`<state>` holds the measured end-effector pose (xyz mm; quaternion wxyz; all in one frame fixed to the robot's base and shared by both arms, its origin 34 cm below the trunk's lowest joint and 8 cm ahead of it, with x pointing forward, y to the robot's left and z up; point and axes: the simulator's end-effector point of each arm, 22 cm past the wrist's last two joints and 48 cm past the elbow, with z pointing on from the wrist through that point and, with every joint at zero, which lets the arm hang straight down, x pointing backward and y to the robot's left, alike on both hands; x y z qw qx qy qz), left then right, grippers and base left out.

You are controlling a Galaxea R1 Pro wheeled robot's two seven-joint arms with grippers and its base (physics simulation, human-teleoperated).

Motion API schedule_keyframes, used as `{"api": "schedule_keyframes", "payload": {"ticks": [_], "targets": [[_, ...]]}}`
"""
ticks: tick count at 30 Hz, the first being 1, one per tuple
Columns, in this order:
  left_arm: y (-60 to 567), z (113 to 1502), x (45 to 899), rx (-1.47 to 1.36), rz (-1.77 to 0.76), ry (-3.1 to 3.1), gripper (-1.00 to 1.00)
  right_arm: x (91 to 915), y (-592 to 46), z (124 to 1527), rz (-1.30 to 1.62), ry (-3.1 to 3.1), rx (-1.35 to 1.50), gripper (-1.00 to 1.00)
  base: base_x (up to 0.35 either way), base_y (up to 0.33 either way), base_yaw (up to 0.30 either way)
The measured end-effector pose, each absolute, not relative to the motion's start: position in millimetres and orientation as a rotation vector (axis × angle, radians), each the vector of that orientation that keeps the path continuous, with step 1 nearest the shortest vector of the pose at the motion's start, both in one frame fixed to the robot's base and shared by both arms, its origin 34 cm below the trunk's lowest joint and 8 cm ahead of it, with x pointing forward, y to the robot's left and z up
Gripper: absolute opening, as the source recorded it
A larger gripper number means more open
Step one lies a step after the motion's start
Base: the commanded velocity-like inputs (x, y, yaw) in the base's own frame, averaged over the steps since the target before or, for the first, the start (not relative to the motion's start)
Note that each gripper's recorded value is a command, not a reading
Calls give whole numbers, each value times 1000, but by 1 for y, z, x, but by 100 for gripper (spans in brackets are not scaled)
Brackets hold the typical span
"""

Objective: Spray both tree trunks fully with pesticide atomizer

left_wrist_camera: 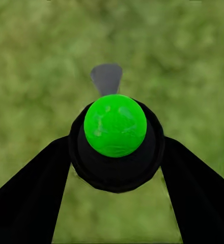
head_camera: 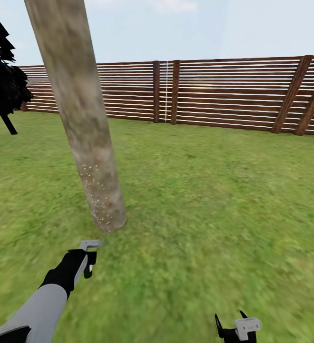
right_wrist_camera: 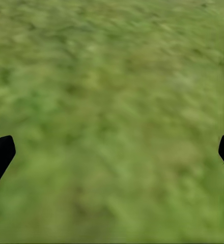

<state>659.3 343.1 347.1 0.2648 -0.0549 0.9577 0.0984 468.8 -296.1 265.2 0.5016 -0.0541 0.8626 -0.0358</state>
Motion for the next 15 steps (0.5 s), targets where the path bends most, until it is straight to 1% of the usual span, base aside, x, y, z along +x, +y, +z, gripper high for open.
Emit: {"api": "schedule_keyframes", "payload": {"ticks": [2, 4, 9, 15], "targets": [[342, 348, 662, -145, 268, 2564, -100, 469, -296, 265, -86, 2084, -131, 100, 0, -165, 20], [343, 347, 662, -146, 269, 2545, -100, 469, -296, 265, -86, 2083, -131, 100, 0, -246, 175], [344, 347, 662, -164, 260, 2539, -100, 469, -296, 265, -86, 2083, -130, 100, 0, -267, 265], [331, 344, 661, -155, 219, 2551, -100, 468, -296, 265, -86, 2085, -130, 100, 1, -222, 274]]}}
